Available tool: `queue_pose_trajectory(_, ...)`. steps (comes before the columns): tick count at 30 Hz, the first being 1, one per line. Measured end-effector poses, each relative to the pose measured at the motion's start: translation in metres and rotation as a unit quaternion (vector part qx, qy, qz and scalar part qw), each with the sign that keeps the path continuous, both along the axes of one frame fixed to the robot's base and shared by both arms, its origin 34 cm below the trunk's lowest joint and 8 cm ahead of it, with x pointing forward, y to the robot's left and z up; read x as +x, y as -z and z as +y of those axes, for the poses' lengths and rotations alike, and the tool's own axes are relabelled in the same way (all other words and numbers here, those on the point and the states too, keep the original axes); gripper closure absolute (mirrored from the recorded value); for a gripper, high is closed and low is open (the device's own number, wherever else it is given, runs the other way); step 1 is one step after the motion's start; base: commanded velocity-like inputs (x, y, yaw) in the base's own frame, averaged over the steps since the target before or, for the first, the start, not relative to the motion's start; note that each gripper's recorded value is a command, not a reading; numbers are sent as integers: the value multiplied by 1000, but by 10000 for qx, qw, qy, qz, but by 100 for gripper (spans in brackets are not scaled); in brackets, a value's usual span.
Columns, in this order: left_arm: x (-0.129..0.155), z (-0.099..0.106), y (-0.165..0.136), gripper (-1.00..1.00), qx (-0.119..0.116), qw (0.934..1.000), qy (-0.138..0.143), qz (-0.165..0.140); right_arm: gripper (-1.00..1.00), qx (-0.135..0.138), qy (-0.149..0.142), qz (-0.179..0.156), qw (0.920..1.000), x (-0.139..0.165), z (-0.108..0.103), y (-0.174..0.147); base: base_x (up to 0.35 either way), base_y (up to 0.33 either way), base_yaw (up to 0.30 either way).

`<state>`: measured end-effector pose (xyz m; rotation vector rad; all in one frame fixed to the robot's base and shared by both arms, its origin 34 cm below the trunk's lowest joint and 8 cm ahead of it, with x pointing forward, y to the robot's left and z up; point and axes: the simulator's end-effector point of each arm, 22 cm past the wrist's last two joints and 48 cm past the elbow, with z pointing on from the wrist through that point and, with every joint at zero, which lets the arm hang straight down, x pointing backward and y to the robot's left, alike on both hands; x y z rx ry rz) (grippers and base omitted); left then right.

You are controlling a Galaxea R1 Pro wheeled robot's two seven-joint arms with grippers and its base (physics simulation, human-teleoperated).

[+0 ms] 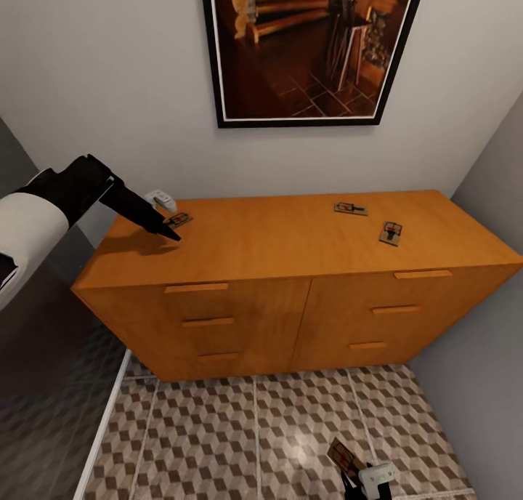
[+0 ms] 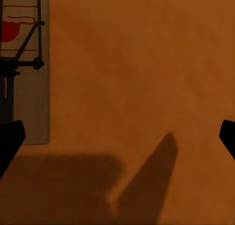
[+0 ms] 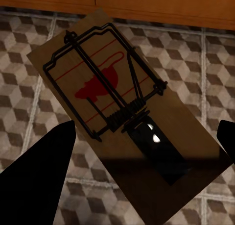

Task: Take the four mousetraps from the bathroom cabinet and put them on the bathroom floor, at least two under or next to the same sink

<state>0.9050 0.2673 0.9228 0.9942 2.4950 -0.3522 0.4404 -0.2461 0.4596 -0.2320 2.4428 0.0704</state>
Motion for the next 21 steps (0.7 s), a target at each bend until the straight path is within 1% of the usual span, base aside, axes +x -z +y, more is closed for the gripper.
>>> queue_pose_trajectory(6,0,1,0,-100,4,10000,-5,0,100,0,-3,2,10000,0,0,0,0,6,0)
queue_pose_trajectory(12,0,0,0,-100,1,10000,-3,0,100,0,-4,-1,10000,0,0,0,26,190,0)
queue_pose_trajectory(14,0,0,0,-100,3,10000,-3,1,100,0,-3,0,10000,0,0,0,9,77,0)
queue_pose_trajectory(21,0,1,0,-100,2,10000,-10,0,100,0,-4,2,10000,0,0,0,2,13,0)
